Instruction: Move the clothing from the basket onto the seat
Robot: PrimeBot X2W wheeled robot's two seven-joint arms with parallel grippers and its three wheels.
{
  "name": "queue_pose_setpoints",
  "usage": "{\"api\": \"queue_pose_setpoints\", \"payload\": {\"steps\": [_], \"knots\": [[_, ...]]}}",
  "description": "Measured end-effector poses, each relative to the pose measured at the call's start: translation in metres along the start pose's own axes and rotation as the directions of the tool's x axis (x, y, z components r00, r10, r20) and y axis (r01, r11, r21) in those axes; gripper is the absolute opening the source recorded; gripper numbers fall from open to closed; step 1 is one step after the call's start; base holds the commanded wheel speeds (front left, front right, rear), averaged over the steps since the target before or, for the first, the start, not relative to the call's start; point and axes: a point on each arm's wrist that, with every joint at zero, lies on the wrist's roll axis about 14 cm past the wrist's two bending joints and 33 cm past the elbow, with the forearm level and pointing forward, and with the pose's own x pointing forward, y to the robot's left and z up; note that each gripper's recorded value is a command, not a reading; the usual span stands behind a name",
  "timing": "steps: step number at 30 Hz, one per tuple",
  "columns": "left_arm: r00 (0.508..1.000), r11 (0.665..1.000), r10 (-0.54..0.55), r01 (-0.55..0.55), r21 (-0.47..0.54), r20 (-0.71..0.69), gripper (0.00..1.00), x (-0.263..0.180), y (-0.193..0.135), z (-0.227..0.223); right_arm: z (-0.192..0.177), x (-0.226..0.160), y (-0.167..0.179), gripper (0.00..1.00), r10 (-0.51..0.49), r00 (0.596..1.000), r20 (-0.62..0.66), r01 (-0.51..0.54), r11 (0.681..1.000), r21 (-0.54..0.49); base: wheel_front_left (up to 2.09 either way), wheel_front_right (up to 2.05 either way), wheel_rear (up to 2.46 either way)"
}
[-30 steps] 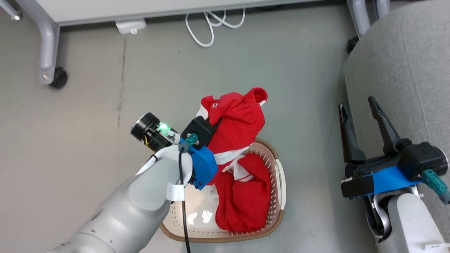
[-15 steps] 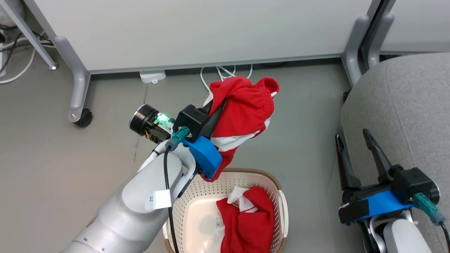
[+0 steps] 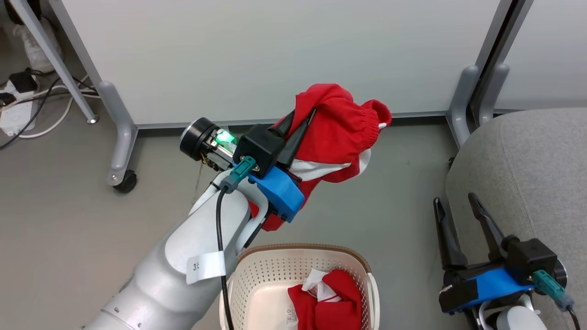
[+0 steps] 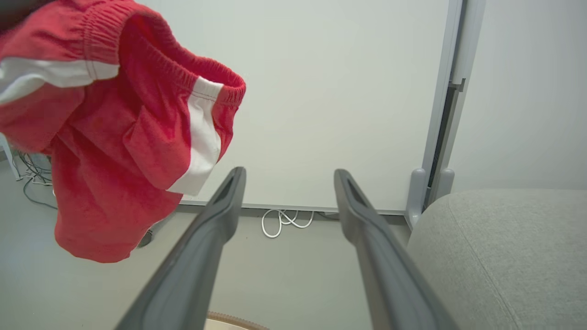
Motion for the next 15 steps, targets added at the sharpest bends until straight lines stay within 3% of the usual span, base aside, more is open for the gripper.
{"api": "queue_pose_setpoints", "payload": {"steps": [15], "knots": [[0.996,0.999,-0.034,0.031,0.033,0.081,0.0,0.0,-0.012,0.037,0.001,-0.014,0.007,1.0,0.006,1.0,-0.004,-0.006,0.999,0.033,0.0,0.0,0.0]]}}
